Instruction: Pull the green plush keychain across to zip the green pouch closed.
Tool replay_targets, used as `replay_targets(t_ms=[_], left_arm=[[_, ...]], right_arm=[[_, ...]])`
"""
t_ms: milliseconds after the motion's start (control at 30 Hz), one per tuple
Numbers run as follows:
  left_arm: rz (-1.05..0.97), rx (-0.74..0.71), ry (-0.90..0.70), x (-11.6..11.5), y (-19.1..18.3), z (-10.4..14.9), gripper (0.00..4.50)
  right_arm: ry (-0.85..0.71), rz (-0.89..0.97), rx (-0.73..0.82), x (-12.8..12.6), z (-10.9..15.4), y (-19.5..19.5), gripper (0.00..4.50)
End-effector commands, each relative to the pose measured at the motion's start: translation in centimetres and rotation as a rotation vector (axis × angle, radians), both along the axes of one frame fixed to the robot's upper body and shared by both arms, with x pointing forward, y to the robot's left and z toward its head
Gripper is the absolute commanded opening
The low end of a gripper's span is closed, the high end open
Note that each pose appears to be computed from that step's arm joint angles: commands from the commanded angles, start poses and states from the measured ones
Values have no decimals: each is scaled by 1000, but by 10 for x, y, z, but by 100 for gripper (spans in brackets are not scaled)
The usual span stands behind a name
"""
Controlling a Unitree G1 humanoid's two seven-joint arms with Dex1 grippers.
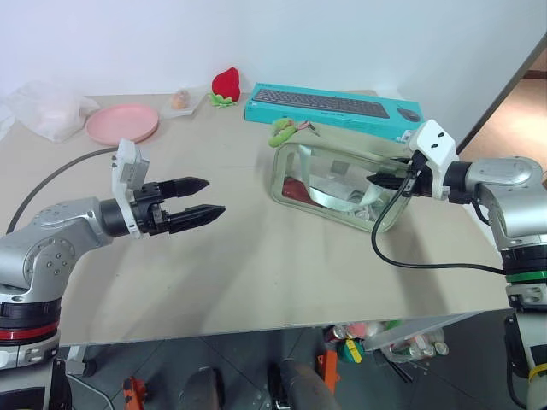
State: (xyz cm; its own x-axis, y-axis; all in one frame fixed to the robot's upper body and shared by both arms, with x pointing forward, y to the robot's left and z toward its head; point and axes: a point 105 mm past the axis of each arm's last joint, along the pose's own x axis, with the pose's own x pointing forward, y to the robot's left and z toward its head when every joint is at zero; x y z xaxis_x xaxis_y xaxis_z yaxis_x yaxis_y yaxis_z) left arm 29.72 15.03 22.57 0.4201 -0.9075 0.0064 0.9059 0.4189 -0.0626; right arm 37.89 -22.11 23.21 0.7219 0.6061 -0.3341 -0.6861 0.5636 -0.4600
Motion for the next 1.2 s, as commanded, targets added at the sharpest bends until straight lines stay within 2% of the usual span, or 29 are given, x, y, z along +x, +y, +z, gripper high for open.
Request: replay_targets(t_ms=[33, 333, 533, 767, 900, 1100, 1200], left_arm=[[13, -19, -43, -1, 4, 10, 450], [72, -58, -54, 10, 21, 20, 450], [147, -135, -61, 14, 53, 42, 450], [246, -120, -27, 9, 86, 36, 450], [264, -109, -26, 2, 88, 33, 450], [278, -108, -24, -1, 88, 33, 450], [280, -106, -21, 0, 89, 33, 450]], right_arm=[[-87, 59, 68, -11, 32, 7, 4], [-80, 123, 89, -20, 33, 19, 4], [-80, 380, 73, -43, 39, 77, 4], [-106, 526, -52, -44, 32, 116, 4], [-125, 582, -159, -42, 15, 134, 4], [-96, 639, -176, -52, 4, 142, 4], [-78, 611, -161, -49, 1, 140, 100]])
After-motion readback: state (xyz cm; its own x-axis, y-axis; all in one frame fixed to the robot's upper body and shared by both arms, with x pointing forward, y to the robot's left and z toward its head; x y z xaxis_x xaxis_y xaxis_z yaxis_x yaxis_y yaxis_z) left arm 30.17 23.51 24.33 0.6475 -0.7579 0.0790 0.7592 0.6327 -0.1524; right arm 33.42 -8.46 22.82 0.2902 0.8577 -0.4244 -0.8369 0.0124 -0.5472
